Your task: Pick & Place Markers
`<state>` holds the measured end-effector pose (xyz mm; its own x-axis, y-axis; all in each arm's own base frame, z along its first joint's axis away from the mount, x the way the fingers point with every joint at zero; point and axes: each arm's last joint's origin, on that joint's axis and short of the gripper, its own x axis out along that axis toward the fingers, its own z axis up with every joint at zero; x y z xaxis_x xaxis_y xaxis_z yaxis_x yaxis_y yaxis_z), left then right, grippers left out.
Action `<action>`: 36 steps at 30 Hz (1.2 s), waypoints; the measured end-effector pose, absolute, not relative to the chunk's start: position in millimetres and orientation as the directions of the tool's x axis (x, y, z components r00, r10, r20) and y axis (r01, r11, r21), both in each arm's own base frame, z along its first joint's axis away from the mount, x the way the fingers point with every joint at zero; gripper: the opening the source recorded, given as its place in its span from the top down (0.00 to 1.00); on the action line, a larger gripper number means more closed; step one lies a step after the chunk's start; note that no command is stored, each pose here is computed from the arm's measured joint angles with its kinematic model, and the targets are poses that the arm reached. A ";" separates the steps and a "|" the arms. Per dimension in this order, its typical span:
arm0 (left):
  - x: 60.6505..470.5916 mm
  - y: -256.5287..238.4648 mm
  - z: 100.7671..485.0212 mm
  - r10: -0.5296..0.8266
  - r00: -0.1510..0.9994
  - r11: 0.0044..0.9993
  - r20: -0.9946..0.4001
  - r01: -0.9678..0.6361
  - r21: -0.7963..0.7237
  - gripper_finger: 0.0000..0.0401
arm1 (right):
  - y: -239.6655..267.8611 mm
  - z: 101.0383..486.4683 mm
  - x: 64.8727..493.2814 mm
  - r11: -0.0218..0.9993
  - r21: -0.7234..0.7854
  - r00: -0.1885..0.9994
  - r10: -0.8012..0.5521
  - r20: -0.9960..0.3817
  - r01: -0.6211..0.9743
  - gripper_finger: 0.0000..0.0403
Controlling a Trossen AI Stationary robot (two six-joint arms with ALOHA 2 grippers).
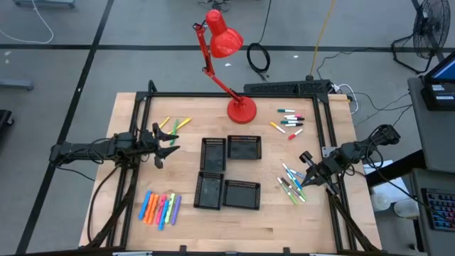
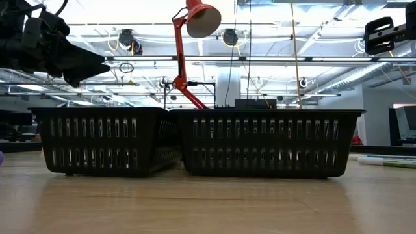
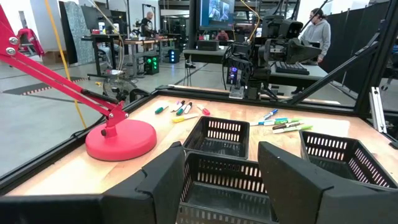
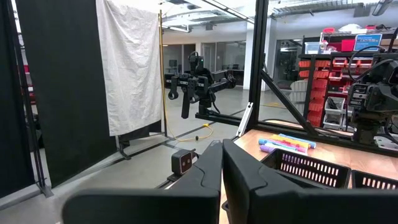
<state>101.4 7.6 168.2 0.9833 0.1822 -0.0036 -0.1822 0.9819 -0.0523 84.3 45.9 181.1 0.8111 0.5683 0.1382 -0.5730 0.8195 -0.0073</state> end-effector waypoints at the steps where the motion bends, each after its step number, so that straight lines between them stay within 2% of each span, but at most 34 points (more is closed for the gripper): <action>1: 101.4 7.6 168.2 0.182 0.983 0.982 -0.004 -0.182 -0.052 0.48 | 45.9 181.1 84.3 0.820 -0.007 0.811 0.568 0.138 -0.573 1.00; 21: 101.4 7.6 168.2 0.182 0.983 0.982 -0.004 -0.182 -0.052 0.48 | 45.9 181.1 84.3 0.820 -0.008 0.811 0.568 0.138 -0.573 1.00; 24: 101.3 7.6 168.3 0.182 0.983 0.982 -0.003 -0.182 -0.052 0.48 | 43.1 186.5 85.0 0.874 -0.025 0.855 0.480 0.195 -0.485 1.00; 30: 101.3 7.6 168.4 0.182 0.983 0.982 -0.003 -0.182 -0.052 0.48 | 37.7 200.3 83.3 0.916 0.100 0.879 0.336 0.337 -0.388 1.00; 33: 101.4 7.6 168.2 0.182 0.983 0.982 -0.004 -0.182 -0.052 0.48 | 36.8 206.2 81.1 0.885 0.186 0.856 0.329 0.398 -0.427 1.00; 36: 101.3 7.6 168.2 0.182 0.983 0.982 -0.003 -0.182 -0.052 0.48 | 36.3 209.0 80.0 0.808 0.342 0.845 0.322 0.427 -0.481 1.00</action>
